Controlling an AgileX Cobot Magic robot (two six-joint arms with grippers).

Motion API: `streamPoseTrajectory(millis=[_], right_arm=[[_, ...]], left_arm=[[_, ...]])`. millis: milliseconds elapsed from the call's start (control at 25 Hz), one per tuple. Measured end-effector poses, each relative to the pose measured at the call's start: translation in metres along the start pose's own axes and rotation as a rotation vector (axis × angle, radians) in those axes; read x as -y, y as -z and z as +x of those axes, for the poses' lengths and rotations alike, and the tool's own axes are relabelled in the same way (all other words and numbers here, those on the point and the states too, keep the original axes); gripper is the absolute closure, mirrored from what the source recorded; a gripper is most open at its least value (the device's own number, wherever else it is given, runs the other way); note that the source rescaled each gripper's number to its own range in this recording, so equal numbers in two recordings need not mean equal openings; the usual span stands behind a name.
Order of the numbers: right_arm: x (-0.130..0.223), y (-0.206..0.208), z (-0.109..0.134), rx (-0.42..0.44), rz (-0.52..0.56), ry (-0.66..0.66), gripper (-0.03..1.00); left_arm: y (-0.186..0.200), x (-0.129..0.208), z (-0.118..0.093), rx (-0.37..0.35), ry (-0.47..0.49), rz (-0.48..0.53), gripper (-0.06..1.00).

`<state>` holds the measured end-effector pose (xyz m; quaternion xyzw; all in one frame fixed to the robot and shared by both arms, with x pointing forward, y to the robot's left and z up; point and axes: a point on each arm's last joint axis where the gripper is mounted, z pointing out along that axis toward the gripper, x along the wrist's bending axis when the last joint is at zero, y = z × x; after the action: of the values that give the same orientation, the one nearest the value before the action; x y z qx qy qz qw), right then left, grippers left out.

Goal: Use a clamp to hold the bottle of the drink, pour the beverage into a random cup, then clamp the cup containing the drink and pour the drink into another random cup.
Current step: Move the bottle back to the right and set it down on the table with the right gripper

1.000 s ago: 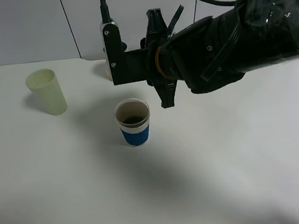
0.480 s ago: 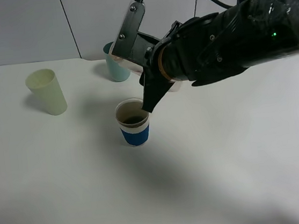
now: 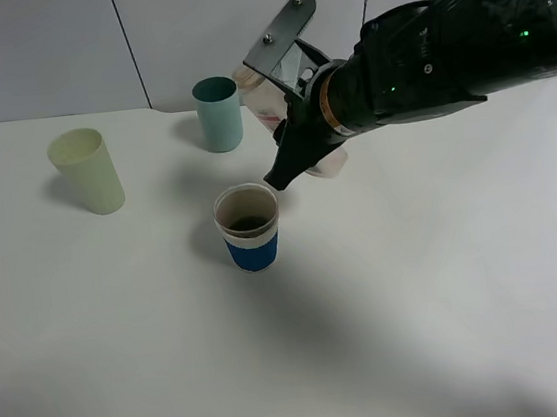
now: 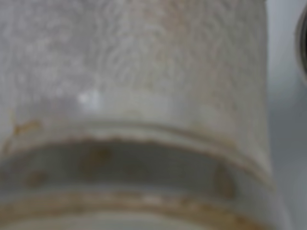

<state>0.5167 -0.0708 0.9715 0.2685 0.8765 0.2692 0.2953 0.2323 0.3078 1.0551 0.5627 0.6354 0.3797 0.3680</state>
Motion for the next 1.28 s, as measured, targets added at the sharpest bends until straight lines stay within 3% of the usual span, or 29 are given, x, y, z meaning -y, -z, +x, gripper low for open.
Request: streamPoseTrajectory(millis=[200,480,760,1040,1280], right_arm=[[0.003,-0.004,-0.015,-0.034,-0.04,-0.086,0.97],[0.006,-0.007,-0.039,-0.054,-0.115,-0.109,0.97],[0.035,-0.01,-0.047,-0.063,-0.247,-0.147,0.97],[0.079,-0.004,-0.052,0.085,-0.364,-0.246,0.97],[0.103,0.002,-0.056,0.183,-0.369,-0.291,0.97]], left_arm=[[0.0,0.0,0.0,0.0,0.0,0.0,-0.01],[0.0,0.0,0.0,0.0,0.0,0.0,-0.01],[0.0,0.0,0.0,0.0,0.0,0.0,-0.01],[0.0,0.0,0.0,0.0,0.0,0.0,-0.01],[0.0,0.0,0.0,0.0,0.0,0.0,-0.01]])
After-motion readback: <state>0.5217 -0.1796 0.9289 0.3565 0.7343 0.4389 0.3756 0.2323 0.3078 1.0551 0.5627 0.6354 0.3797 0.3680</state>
